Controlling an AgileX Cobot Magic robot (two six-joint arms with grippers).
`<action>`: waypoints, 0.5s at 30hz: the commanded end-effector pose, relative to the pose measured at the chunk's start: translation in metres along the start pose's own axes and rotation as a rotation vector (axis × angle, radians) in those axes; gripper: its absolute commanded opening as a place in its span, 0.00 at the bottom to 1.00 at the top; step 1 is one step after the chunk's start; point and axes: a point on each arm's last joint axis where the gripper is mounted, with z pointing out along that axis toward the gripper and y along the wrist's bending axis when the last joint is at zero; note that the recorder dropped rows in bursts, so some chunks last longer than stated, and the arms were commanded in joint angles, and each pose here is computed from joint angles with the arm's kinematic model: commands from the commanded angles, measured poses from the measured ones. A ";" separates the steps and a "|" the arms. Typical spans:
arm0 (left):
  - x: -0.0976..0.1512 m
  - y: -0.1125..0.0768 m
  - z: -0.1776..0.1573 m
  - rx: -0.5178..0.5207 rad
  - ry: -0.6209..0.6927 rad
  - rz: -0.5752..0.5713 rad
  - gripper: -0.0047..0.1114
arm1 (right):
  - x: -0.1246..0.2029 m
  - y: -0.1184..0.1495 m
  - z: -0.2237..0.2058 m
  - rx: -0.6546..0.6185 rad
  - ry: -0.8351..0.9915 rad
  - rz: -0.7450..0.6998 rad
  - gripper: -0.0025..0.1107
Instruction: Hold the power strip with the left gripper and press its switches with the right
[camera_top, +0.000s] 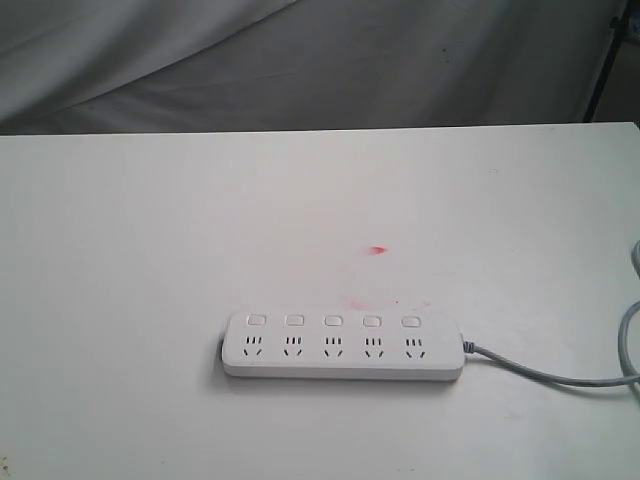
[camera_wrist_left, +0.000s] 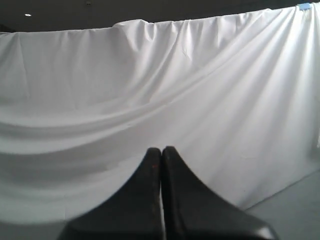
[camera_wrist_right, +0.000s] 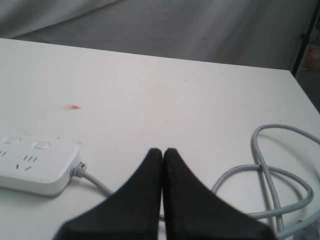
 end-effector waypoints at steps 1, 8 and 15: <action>0.010 -0.002 -0.001 0.019 0.093 -0.031 0.04 | 0.001 0.000 0.000 -0.005 -0.004 -0.006 0.02; 0.028 -0.002 -0.001 0.002 0.157 -0.069 0.04 | 0.001 0.000 0.000 -0.005 -0.004 -0.006 0.02; 0.062 -0.005 -0.003 0.006 0.257 -0.101 0.04 | 0.001 0.000 0.000 -0.005 -0.004 -0.006 0.02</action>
